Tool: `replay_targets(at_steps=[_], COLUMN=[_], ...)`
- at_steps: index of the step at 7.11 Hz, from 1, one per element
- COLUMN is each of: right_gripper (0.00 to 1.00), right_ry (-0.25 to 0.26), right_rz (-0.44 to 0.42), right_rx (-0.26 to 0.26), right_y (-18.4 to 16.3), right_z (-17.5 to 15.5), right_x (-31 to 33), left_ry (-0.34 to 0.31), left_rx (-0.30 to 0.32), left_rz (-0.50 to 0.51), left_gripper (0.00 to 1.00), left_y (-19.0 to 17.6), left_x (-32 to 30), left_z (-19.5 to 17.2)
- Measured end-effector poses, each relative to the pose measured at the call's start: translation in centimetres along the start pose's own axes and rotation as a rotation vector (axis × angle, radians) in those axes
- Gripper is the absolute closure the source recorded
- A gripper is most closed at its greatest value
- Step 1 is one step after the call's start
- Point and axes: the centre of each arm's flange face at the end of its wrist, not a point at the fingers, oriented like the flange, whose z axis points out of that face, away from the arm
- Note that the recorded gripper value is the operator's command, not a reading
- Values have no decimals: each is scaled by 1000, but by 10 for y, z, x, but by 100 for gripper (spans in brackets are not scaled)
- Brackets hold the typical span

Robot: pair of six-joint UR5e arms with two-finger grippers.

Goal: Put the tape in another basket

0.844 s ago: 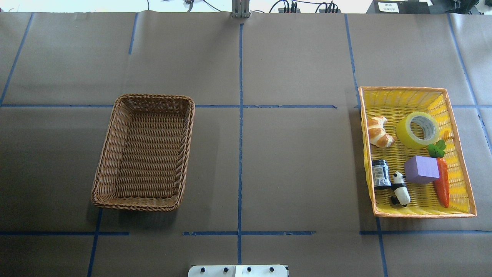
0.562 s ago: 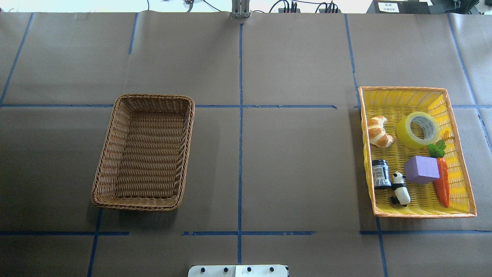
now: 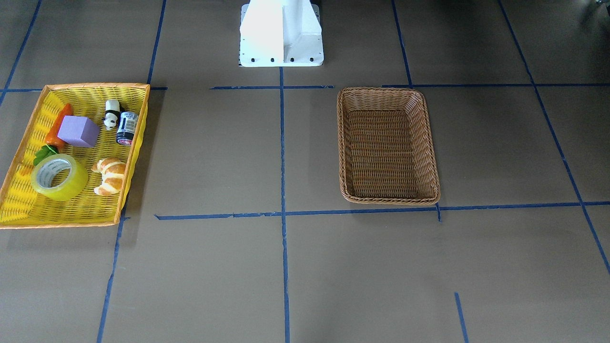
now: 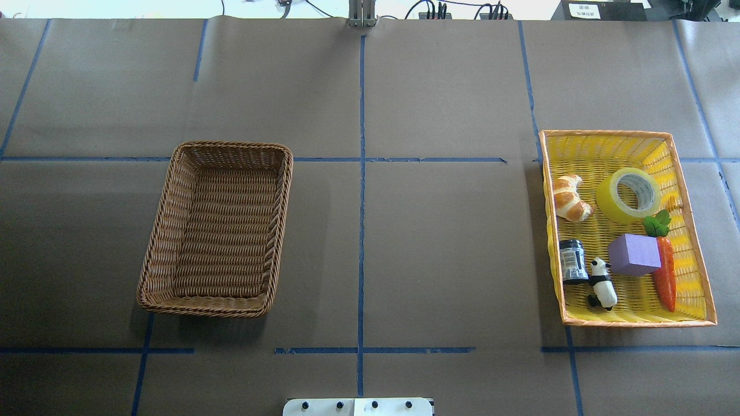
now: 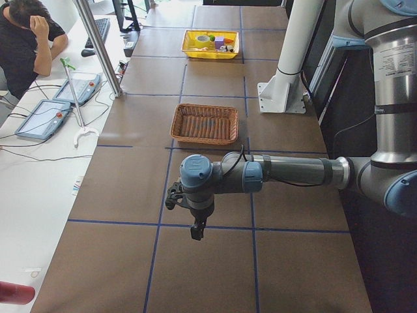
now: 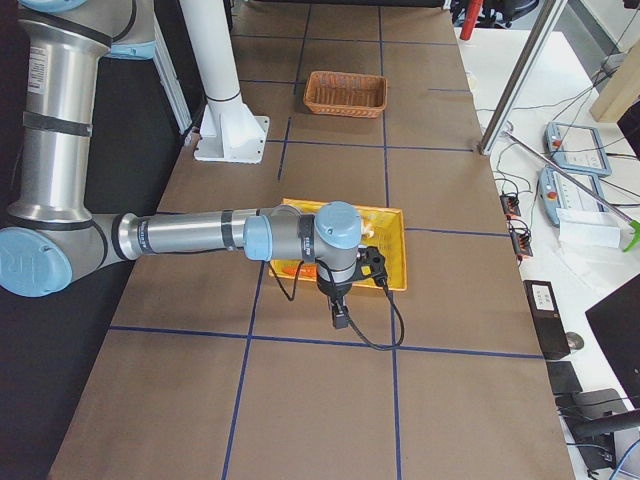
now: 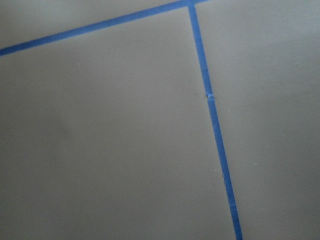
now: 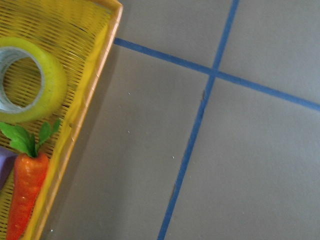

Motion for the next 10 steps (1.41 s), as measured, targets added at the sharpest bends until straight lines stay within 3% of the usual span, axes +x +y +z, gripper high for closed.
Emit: replay_targets(at_steps=[2,5,7,10], right_gripper=[0,0,1,1], right_ry=[-9,-35,-58,-59], right_rz=[-134,-152,-122,-111], right_rx=[31,53,77,26], right_y=[-67,-145,-158,-154], right_z=[12,33,63,107], right_x=[-37,-86,-111,-117], left_ry=[-28,38,60,62], left_rx=[102,132,137,140], left_rz=[121,158,160,164], left_gripper=[0,0,0,0], left_y=[-34,-45,-46,-46], left_x=[18,29,31,32], left_z=[-11,-6,-5,-6])
